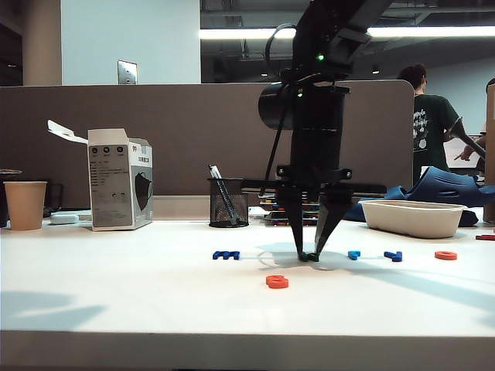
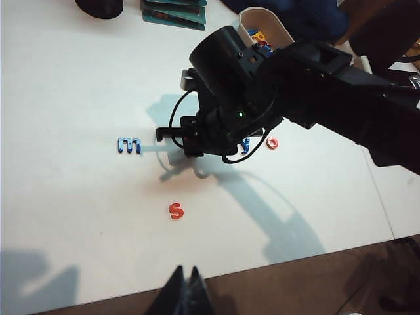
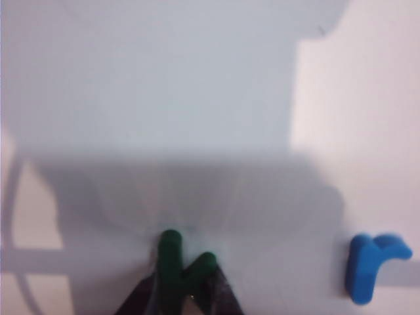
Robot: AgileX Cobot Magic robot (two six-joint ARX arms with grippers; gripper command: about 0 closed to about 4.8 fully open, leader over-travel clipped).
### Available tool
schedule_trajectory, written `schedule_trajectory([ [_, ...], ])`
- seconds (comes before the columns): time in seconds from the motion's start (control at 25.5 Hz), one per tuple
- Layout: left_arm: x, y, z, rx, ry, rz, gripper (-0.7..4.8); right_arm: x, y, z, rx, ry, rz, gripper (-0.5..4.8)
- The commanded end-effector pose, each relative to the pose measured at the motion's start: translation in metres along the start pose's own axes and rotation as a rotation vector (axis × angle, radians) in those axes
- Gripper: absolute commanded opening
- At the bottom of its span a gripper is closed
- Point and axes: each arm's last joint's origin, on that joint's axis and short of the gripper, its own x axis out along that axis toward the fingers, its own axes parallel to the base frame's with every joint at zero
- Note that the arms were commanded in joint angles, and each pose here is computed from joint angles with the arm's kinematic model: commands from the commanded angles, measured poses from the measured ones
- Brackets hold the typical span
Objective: Select the appropriate letters from the row of letter magnets placed on the table to arrange into the word "sky".
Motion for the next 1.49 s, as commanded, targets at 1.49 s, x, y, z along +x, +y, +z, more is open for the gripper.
schedule_trajectory([
  [1.49, -0.001, 0.0, 0.001, -0.001, -0.01, -0.007, -0.04, 0.01, 0.021, -0.082, -0.192, 0.207, -0.172, 0.81],
])
